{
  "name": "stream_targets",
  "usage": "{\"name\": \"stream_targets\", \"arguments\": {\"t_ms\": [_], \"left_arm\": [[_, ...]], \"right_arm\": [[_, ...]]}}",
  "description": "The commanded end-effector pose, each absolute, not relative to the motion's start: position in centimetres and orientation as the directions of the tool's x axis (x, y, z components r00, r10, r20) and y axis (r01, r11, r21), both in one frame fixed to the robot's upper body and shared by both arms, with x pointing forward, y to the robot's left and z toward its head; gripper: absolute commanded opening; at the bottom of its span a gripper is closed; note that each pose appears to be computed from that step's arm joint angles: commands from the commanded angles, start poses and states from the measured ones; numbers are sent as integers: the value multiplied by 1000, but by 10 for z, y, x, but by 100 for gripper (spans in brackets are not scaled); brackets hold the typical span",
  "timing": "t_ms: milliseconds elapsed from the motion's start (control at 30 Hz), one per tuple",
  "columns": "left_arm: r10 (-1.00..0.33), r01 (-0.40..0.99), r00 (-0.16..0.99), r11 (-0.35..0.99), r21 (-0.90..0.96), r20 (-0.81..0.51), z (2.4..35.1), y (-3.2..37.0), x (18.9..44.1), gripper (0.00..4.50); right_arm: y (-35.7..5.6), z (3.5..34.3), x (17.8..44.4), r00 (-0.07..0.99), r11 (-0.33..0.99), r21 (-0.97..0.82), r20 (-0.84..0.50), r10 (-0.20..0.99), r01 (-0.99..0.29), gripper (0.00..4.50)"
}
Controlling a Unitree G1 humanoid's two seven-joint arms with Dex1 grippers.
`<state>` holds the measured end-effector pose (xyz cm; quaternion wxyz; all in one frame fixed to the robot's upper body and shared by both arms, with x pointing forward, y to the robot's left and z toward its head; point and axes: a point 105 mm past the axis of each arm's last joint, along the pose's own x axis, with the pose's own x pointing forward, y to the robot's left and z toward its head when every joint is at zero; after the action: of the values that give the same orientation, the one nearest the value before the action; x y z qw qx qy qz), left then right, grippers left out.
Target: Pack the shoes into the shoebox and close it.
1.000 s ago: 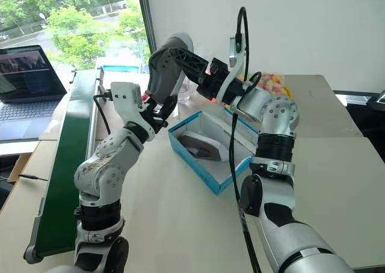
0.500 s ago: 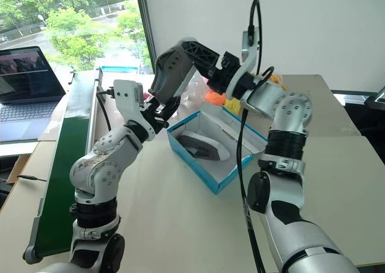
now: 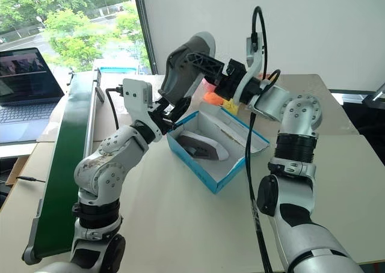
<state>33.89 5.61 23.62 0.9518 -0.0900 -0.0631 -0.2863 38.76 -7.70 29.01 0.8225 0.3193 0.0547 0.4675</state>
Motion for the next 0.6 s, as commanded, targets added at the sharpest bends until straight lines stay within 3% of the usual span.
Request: {"name": "stream_targets", "arguments": {"t_ms": [33,133,467,533,600], "left_arm": [[-556,589,799,800,-116,227,252,52,327,238],[-555,587,801,801,-117,224,252,53,328,237],[-551,565,824,816,-117,133,234,67,335,237],[-567,579,815,807,-118,120,231,68,334,237],[-606,615,789,780,-115,104,229,68,331,333]], "right_arm": [[-77,302,390,552,361,531,257,793,-767,450],[-79,304,393,560,357,538,275,781,-763,379],[-87,317,392,575,390,501,292,764,-773,45],[-88,320,392,578,395,496,294,761,-773,37],[-89,322,393,592,425,477,283,755,-770,37]]}}
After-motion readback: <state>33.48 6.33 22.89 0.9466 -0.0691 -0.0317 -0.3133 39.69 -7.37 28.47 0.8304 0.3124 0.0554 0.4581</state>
